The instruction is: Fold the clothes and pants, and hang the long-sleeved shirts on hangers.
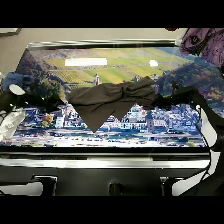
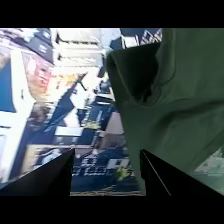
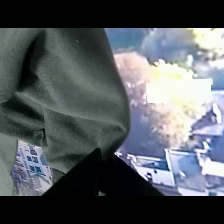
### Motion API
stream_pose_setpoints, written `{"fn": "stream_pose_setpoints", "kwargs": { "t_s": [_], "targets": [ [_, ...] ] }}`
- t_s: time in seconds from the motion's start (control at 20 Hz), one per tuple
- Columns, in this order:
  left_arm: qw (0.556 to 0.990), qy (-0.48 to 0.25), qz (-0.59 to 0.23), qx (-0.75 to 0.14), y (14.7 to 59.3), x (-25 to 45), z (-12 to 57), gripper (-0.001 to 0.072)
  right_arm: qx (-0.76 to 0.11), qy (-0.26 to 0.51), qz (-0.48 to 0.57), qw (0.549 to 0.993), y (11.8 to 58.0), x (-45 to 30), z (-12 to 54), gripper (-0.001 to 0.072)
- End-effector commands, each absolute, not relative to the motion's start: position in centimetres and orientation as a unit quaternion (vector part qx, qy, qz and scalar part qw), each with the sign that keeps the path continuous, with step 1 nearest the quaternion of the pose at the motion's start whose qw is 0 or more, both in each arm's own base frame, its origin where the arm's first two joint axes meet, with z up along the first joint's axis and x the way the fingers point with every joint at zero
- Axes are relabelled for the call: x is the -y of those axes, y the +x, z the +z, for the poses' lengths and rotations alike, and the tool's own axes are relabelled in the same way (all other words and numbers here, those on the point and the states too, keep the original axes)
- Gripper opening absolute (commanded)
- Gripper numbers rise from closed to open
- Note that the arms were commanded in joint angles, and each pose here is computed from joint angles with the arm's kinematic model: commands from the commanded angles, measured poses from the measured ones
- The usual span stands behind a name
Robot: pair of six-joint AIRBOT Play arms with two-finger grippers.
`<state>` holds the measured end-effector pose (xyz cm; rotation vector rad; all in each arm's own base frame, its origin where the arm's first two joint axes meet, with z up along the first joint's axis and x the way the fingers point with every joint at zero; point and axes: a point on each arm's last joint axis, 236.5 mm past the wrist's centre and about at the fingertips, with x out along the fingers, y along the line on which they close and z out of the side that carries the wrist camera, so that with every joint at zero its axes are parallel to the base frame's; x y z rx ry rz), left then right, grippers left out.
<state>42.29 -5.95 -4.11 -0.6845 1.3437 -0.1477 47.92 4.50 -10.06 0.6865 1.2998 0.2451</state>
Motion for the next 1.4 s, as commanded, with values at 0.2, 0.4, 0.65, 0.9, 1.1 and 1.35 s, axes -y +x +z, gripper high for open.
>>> {"fn": "stream_pose_setpoints", "kwargs": {
  "t_s": [0.2,0.4,0.65,0.9,1.1,1.35],
  "targets": [
    [0.721,-0.348,-0.094,-0.592,40.3,13.0,-9.3,0.0474,-0.571,0.3,0.138,0.751,47.6,-5.3,-4.9,0.0037],
    [0.724,-0.334,-0.09,-0.597,40.5,14.4,-11.4,0.0474,-0.566,0.297,0.147,0.755,47.2,-5.6,-3.1,0.0037],
    [0.749,-0.347,-0.118,-0.552,43.8,15.2,-8.8,0.0018,-0.54,0.294,0.157,0.773,47.0,-5.9,1.0,0.0037],
    [0.877,-0.258,-0.182,-0.364,52.7,12.1,10.8,0.0014,-0.371,0.205,0.179,0.888,50.8,-4.3,17.1,0.0036],
    [0.948,-0.182,-0.184,-0.183,51.6,7.2,32.7,0.0014,-0.221,0.142,0.161,0.951,47.3,-3.5,34.8,0.0037],
    [0.983,-0.109,-0.089,-0.119,40.1,1.8,44.6,0.0015,-0.113,0.067,0.132,0.983,33.4,-4.3,46.8,0.0037]
  ]
}}
